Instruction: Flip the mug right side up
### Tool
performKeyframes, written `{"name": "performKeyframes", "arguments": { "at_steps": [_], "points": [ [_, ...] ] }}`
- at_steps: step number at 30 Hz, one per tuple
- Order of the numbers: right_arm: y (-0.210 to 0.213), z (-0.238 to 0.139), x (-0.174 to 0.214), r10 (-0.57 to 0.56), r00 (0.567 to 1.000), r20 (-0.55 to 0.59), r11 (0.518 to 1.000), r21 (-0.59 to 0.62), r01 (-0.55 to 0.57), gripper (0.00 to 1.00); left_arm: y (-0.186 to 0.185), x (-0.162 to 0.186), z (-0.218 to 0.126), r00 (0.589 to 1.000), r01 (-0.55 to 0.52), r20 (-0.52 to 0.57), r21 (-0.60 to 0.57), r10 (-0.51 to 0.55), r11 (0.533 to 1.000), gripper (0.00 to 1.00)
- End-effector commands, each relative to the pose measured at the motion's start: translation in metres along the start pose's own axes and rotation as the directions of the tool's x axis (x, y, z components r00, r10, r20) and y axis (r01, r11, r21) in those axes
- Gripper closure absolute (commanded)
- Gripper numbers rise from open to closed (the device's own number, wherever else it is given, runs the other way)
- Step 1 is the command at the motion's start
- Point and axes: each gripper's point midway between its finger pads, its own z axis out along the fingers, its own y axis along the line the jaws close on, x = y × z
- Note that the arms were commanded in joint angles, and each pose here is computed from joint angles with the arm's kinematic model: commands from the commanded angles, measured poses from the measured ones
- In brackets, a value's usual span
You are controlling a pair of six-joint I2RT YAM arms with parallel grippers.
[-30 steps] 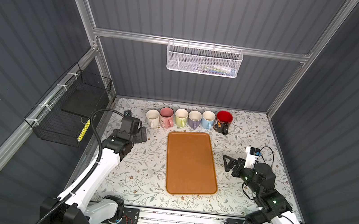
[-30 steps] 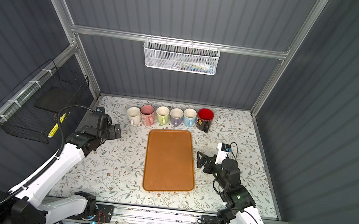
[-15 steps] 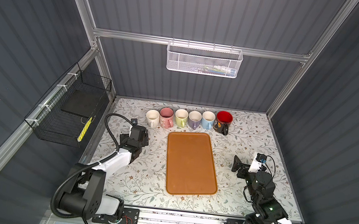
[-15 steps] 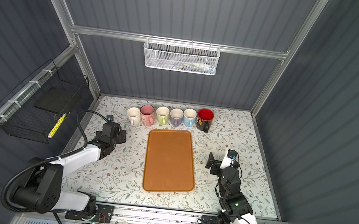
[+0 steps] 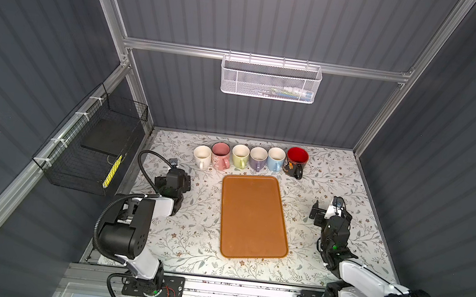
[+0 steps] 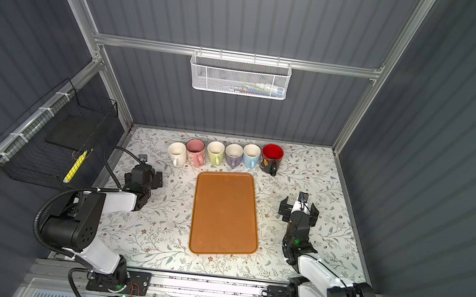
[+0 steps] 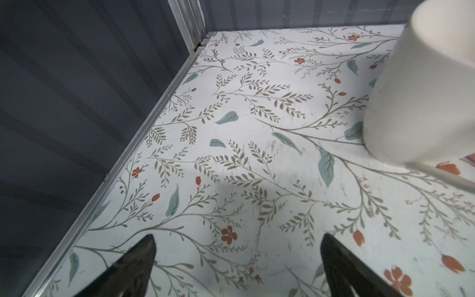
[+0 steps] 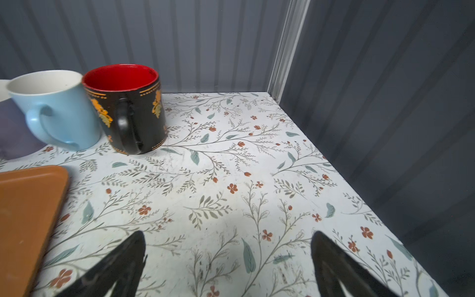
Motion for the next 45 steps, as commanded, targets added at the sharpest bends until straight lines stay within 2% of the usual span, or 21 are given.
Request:
{"name": "performKeyframes", "arguments": {
  "at_steps": [1,5,8,10,13,16,19,22,25,28,33,37,39,45],
  "points": [
    [0.002,0.012,-0.028,0.07,0.994,0.09,0.998,-0.008,-0.069,0.01,-0.007,-0.01,0.003,0.997,0.024,0.068,0.064,-0.028,0.998,0.0],
    [0.003,0.03,-0.027,0.022,0.999,0.033,1.0,0.01,-0.022,0.01,-0.008,-0.006,0.012,0.997,0.059,0.047,0.153,-0.067,0.986,0.0],
    [-0.004,0.031,-0.031,0.003,0.997,0.077,0.999,0.042,-0.006,0.01,-0.013,-0.004,0.02,0.998,0.066,0.005,0.204,-0.069,0.977,0.0],
    [-0.015,0.032,-0.027,0.038,0.994,0.105,0.997,0.069,-0.046,0.01,-0.023,-0.002,0.021,0.999,0.039,-0.004,0.254,-0.04,0.966,0.0],
    [-0.031,0.028,-0.024,0.097,0.979,0.178,0.989,0.089,-0.114,0.01,-0.029,-0.002,0.014,0.999,0.023,0.038,0.297,-0.036,0.955,0.0],
    [-0.028,0.022,-0.021,0.102,0.98,0.168,0.992,0.061,-0.114,0.01,-0.022,0.001,0.002,0.991,0.037,0.113,0.283,-0.072,0.958,0.0],
    [-0.029,0.006,-0.02,0.117,0.966,0.231,0.991,0.038,-0.129,0.01,-0.017,0.003,-0.009,0.974,0.042,0.205,0.275,-0.101,0.96,0.0],
    [-0.021,-0.004,-0.023,0.104,0.963,0.249,0.995,-0.022,-0.102,0.01,-0.024,0.005,-0.014,0.976,0.009,0.206,0.292,-0.072,0.956,0.0],
    [-0.011,0.004,-0.019,0.082,0.971,0.226,0.996,-0.054,-0.072,0.01,-0.029,0.004,-0.013,0.975,-0.007,0.213,0.311,-0.063,0.95,0.0],
    [0.01,0.018,-0.012,0.014,0.98,0.198,0.992,-0.123,0.01,0.01,-0.037,0.005,-0.002,0.988,-0.021,0.151,0.333,-0.031,0.943,0.0],
    [0.007,0.029,-0.016,0.02,0.981,0.195,0.995,-0.096,-0.001,0.01,-0.04,0.006,0.004,0.993,-0.024,0.118,0.337,-0.017,0.941,0.0],
    [-0.002,0.064,-0.002,0.075,0.997,-0.036,0.991,-0.106,-0.079,0.01,-0.039,0.005,0.004,0.993,-0.024,0.119,0.335,-0.017,0.942,0.0],
    [-0.009,0.068,-0.003,0.134,0.99,-0.036,0.981,-0.136,-0.137,0.01,-0.039,0.005,0.004,0.993,-0.025,0.121,0.332,-0.017,0.943,0.0],
    [-0.008,0.065,-0.003,0.126,0.992,-0.025,0.983,-0.134,-0.128,0.01,-0.039,0.005,0.004,0.992,-0.027,0.123,0.332,-0.015,0.943,0.0]
  ]
}}
